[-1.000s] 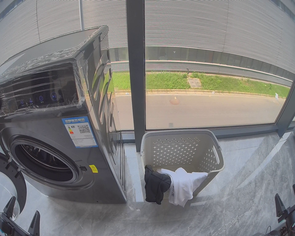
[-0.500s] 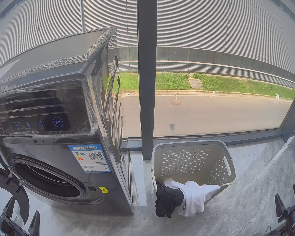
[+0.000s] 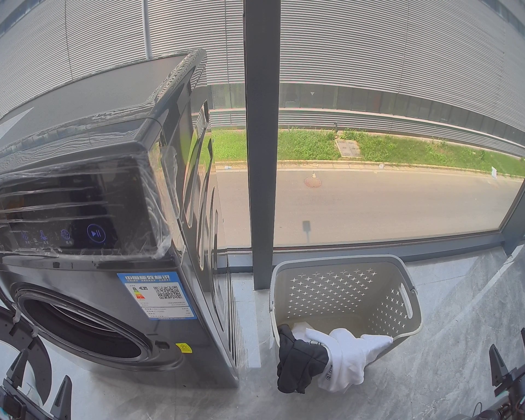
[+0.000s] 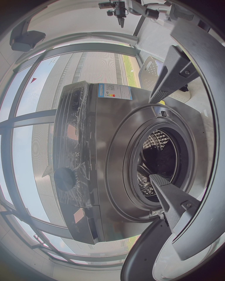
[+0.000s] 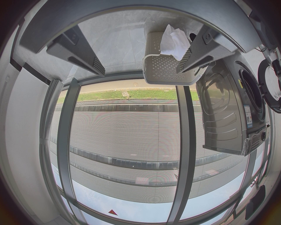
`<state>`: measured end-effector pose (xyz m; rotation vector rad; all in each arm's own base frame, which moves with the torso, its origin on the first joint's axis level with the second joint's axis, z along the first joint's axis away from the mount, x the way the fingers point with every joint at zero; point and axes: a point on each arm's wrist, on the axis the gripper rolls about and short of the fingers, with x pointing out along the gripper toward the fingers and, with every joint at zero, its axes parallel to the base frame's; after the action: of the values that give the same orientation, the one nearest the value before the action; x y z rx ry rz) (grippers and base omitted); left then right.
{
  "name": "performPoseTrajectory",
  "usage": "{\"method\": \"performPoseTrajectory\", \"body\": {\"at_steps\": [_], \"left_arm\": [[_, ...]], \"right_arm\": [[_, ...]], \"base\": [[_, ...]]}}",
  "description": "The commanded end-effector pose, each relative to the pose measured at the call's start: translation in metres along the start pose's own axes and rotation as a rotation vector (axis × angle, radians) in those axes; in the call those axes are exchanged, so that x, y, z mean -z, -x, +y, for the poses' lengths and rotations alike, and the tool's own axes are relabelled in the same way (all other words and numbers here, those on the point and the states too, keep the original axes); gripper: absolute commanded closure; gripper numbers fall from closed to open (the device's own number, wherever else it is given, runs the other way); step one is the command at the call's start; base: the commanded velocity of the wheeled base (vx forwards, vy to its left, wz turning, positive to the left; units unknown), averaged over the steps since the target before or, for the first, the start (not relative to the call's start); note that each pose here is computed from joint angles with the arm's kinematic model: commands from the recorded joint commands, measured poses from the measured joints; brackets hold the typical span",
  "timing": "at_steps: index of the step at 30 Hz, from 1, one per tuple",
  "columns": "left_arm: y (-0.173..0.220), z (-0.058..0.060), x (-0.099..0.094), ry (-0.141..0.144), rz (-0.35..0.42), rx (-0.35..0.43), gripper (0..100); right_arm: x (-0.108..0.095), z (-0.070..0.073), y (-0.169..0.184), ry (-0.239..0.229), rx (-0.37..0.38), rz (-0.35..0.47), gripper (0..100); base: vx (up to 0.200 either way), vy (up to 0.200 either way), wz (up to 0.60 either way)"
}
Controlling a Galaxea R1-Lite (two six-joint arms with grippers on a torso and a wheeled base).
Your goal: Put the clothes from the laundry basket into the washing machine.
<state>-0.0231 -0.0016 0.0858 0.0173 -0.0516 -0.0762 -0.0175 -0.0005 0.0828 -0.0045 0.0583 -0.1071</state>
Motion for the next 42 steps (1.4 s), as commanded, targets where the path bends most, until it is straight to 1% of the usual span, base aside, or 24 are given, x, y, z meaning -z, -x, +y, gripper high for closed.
{"method": "performPoseTrajectory", "body": {"at_steps": [1, 8, 12, 14, 17, 19, 20, 21, 22, 26, 28, 29, 30, 31, 32, 33, 34, 35, 36, 37, 38, 39, 40, 42], "left_arm": [[0.0, 0.0, 0.004, 0.001, -0.006, -0.002, 0], [0.0, 0.0, 0.004, 0.003, -0.006, -0.002, 0], [0.0, 0.0, 0.004, 0.001, -0.007, -0.002, 0], [0.0, 0.0, 0.004, 0.001, -0.007, -0.002, 0], [0.0, 0.0, 0.004, 0.001, -0.007, -0.002, 0], [0.0, 0.0, 0.004, 0.0, -0.006, -0.002, 0], [0.0, 0.0, 0.004, 0.0, -0.006, -0.002, 0], [0.0, 0.0, 0.004, 0.0, -0.006, -0.002, 0], [0.0, 0.0, 0.004, 0.0, -0.007, -0.002, 0], [0.0, 0.0, 0.004, 0.001, -0.007, -0.002, 0], [0.0, 0.0, 0.004, 0.001, -0.007, -0.002, 0], [0.0, 0.0, 0.004, 0.001, -0.007, -0.002, 0], [0.0, 0.0, 0.004, 0.001, -0.007, -0.002, 0], [0.0, 0.0, 0.004, 0.001, -0.007, -0.002, 0], [0.0, 0.0, 0.004, 0.0, -0.007, -0.002, 0], [0.0, 0.0, 0.004, 0.0, -0.007, -0.002, 0], [0.0, 0.0, 0.004, 0.001, -0.007, -0.002, 0], [0.0, 0.0, 0.004, 0.001, -0.007, -0.003, 0], [0.0, 0.0, 0.005, 0.001, -0.006, -0.002, 0], [0.0, 0.0, 0.005, 0.001, -0.006, -0.002, 0], [0.0, 0.0, 0.005, 0.0, -0.006, -0.002, 0], [0.0, 0.0, 0.005, 0.0, -0.006, -0.002, 0], [0.0, 0.0, 0.005, 0.001, -0.006, -0.002, 0], [0.0, 0.0, 0.004, 0.001, -0.007, -0.002, 0]], "right_arm": [[0.005, 0.0, -0.001, 0.001, 0.0, 0.019, 0], [0.005, 0.0, -0.001, 0.0, 0.0, 0.02, 0], [0.005, 0.0, -0.001, -0.028, 0.0, 0.019, 0], [0.005, 0.0, -0.001, -0.032, -0.003, 0.017, 0], [0.005, 0.0, -0.001, -0.023, -0.021, 0.013, 0], [0.006, 0.0, 0.002, -0.011, -0.061, -0.027, 0], [0.006, -0.001, 0.004, 0.009, -0.088, -0.054, 0], [0.006, 0.0, 0.005, 0.052, -0.113, -0.068, 0], [0.006, 0.0, 0.005, 0.067, -0.117, -0.07, 0], [0.006, 0.0, 0.005, 0.055, -0.123, -0.074, 0], [0.006, 0.0, 0.005, 0.044, -0.111, -0.076, 0], [-0.005, -0.001, 0.008, -0.036, -0.066, -0.112, 0], [-0.025, -0.003, 0.009, -0.126, -0.018, -0.138, 0], [-0.025, -0.003, 0.009, -0.126, -0.018, -0.138, 0], [-0.07, -0.006, 0.008, -0.284, 0.039, -0.164, 0], [-0.099, -0.006, 0.004, -0.303, 0.002, -0.178, 0], [-0.118, -0.005, 0.001, -0.292, -0.051, -0.188, 0], [-0.131, -0.005, -0.001, -0.277, -0.096, -0.188, 0], [-0.151, -0.003, -0.005, -0.22, -0.226, -0.194, 0], [-0.151, -0.003, -0.005, -0.22, -0.226, -0.194, 0], [-0.165, 0.004, -0.015, -0.095, -0.376, -0.177, 0], [-0.169, 0.009, -0.025, -0.036, -0.429, -0.145, 0], [-0.17, 0.014, -0.034, -0.011, -0.465, -0.112, 0], [-0.169, 0.023, -0.048, 0.007, -0.552, -0.05, 0]], "base": [[0.2, 0.0, 0.0], [0.0, 0.0, 0.0], [0.0, 0.0, 0.0], [0.0, 0.0, 0.0], [0.0, 0.0, 0.0], [0.0, 0.0, 0.0], [0.0, 0.0, 0.0], [0.0, 0.0, 0.0], [0.0, 0.0, 0.0], [0.0, 0.0, 0.0], [0.0, 0.0, 0.0], [0.0, 0.0, 0.0], [0.0, 0.0, 0.0], [0.0, 0.0, 0.0], [0.0, 0.0, 0.0], [0.0, 0.0, 0.0], [0.0, 0.0, 0.0], [0.0, 0.0, 0.0], [0.0, 0.0, 0.0], [0.0, 0.0, 0.0], [0.0, 0.0, 0.0], [0.0, 0.0, 0.0], [0.0, 0.0, 0.0], [0.0, 0.0, 0.0]]}}
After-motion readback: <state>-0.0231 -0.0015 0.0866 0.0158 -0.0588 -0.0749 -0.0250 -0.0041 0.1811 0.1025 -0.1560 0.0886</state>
